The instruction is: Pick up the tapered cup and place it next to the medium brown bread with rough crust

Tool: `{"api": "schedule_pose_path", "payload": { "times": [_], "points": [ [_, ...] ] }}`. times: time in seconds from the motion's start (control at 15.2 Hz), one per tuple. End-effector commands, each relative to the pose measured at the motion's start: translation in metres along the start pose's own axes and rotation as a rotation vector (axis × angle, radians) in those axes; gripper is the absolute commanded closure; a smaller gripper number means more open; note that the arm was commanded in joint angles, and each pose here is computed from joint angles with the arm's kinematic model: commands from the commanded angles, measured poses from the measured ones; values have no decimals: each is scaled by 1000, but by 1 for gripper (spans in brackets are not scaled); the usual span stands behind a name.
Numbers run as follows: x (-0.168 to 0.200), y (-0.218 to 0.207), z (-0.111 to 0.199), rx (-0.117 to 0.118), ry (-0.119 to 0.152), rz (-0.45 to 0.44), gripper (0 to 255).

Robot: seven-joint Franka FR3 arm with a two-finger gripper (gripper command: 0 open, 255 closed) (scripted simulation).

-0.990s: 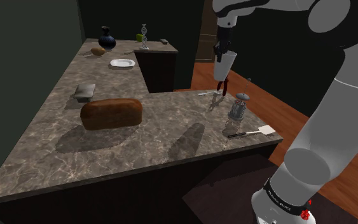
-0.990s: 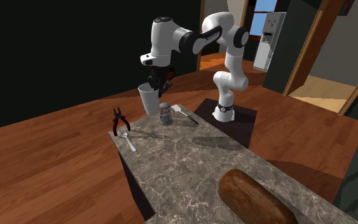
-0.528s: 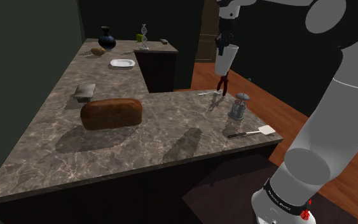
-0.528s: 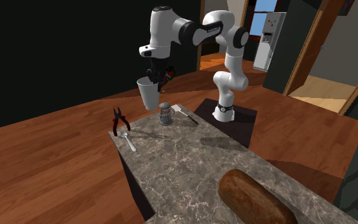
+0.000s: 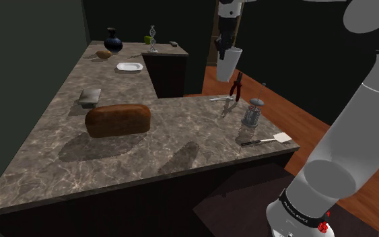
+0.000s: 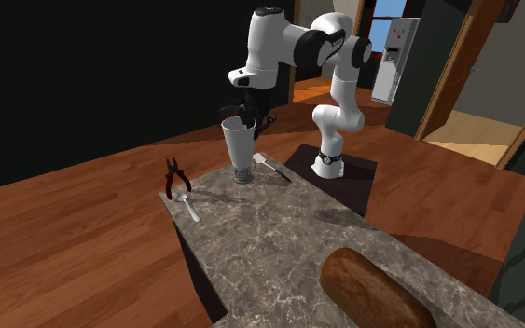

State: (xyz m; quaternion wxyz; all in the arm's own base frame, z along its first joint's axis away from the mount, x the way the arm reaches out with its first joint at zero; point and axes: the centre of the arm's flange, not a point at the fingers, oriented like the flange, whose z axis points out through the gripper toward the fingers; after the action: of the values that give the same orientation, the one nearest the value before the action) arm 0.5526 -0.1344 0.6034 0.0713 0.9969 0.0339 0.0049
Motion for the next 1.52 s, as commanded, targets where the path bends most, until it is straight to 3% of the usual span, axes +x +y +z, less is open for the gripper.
{"api": "schedule_pose_path", "payload": {
  "times": [0.0,1.45],
  "points": [
    [2,-26,-6,0,0,2,255],
    [29,-312,-48,0,0,2,255]
  ]
}}
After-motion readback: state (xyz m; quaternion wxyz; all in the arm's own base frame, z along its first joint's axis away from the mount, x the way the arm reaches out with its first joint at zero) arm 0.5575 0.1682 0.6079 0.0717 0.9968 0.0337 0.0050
